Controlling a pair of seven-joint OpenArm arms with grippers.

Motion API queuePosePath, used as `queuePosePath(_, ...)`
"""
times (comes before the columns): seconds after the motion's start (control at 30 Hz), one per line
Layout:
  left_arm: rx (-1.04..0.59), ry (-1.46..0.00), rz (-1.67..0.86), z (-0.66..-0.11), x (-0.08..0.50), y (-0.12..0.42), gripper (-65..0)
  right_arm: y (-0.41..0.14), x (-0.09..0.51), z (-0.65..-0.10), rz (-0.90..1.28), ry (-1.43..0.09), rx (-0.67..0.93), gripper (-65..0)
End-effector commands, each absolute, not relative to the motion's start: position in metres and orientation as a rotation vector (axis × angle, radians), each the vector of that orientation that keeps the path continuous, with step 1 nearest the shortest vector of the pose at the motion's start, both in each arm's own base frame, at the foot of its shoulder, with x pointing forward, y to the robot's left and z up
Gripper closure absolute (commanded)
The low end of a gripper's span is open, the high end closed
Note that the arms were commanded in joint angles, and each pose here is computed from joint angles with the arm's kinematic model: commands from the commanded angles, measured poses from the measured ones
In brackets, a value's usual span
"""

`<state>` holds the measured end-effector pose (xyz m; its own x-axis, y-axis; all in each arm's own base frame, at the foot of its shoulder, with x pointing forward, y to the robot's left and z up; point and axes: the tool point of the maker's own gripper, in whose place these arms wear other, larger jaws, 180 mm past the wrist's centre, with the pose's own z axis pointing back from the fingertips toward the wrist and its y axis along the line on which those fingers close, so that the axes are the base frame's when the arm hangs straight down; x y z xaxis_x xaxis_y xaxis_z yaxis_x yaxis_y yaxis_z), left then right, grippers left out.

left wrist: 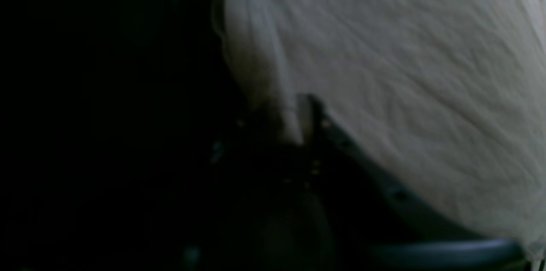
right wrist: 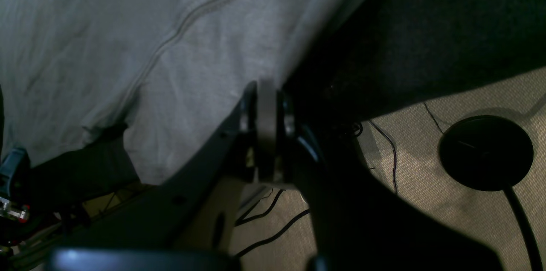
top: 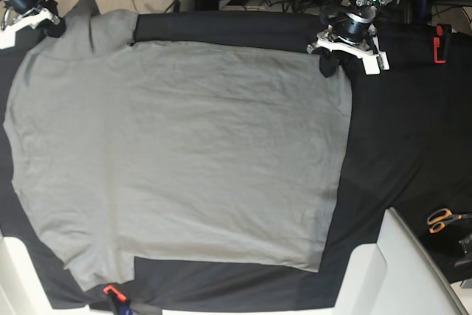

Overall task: Fold the T-shirt properly
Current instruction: 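Move right gripper to the shirt shoulder, left gripper to the hem corner, then lower both grippers and pinch the grey shirt's side edge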

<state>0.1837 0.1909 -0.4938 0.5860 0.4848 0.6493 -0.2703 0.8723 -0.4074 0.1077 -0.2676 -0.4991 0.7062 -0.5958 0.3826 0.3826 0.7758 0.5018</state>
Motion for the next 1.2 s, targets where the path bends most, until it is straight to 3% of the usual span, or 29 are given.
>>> queuePosePath(0.0, -0.283, -0.773, 0.441, -0.503, 0.171, 0.186, -5.8, -0.272, 0.106, -0.497, -0.543, -0.558, 0.393, -0.2)
queuePosePath(0.37, -0.266, -0.774, 0.452, -0.503, 0.168, 0.194, -3.3, -0.272, 0.105, -0.497, -0.543, -0.557, 0.393, -0.2)
queuePosePath(0.57, -0.227, -0.797, 0.487, -0.499, 0.169, 0.215, -5.3, -0.273, 0.101, -0.501, -0.517, -0.525, 0.367, -0.2)
queuePosePath(0.63, -0.211, -0.802, 0.503, -0.498, 0.168, 0.223, -12.3, -0.272, 0.103, -0.503, -0.507, -0.517, 0.361, -0.3)
queuePosePath(0.77, -0.188, -0.726, 0.538, -0.504, 0.156, 0.239, -37.7, -0.270, 0.103, -0.504, -0.506, -0.514, 0.360, -0.3)
queuePosePath(0.83, -0.188, -0.703, 0.580, -0.507, 0.151, 0.241, -44.1, -0.270, 0.106, -0.503, -0.505, -0.521, 0.362, -0.2)
queuePosePath(1.17, -0.347, -0.574, 0.818, -0.525, 0.129, 0.215, -44.9, -0.270, 0.109, -0.503, -0.503, -0.525, 0.363, -0.2)
